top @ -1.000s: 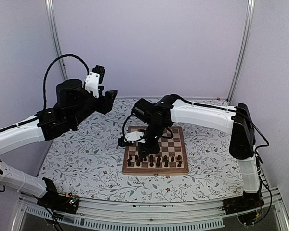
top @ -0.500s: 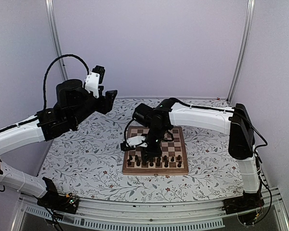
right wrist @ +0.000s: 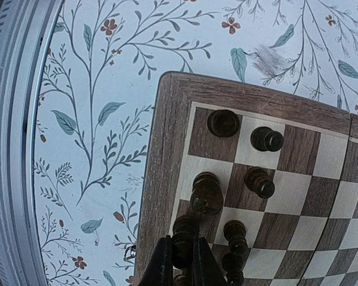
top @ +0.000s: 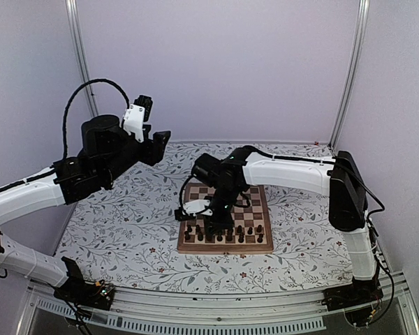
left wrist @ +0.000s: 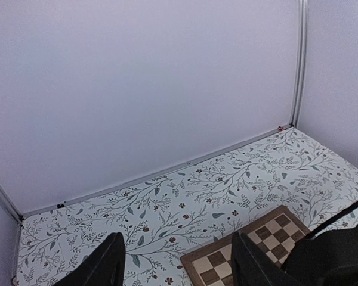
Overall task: Set up the chess pieces on the board
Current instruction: Place the chess piece on the chessboard.
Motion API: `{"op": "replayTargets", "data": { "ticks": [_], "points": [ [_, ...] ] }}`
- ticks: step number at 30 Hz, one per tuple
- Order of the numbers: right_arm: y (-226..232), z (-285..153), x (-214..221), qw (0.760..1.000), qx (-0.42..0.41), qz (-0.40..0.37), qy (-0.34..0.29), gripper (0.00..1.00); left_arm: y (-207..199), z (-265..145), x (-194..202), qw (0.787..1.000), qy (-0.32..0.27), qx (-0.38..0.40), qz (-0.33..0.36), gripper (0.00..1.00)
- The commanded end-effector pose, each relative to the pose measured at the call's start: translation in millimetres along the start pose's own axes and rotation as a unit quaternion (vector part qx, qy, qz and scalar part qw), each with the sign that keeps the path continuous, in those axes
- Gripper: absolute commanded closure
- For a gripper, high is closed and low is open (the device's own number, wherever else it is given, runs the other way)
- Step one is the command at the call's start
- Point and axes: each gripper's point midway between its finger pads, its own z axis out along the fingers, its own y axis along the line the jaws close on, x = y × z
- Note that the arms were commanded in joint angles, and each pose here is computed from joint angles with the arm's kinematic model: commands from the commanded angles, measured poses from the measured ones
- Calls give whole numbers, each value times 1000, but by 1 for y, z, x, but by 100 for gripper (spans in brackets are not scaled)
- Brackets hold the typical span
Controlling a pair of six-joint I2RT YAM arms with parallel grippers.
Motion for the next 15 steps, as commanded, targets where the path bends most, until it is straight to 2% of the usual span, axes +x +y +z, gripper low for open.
{"op": "replayTargets", "data": {
  "ticks": [1,9,15],
  "points": [
    [-1,18,7,1000,-3,6,16,97,1,1,0,1000,-3,3,-1,38],
    [-3,22,10,1000,0,7,23,96,-1,3,1,1000,0,7,0,38],
    [-2,22,11,1000,0,6,22,91,-2,3,2,1000,2,9,2,38]
  ]
}}
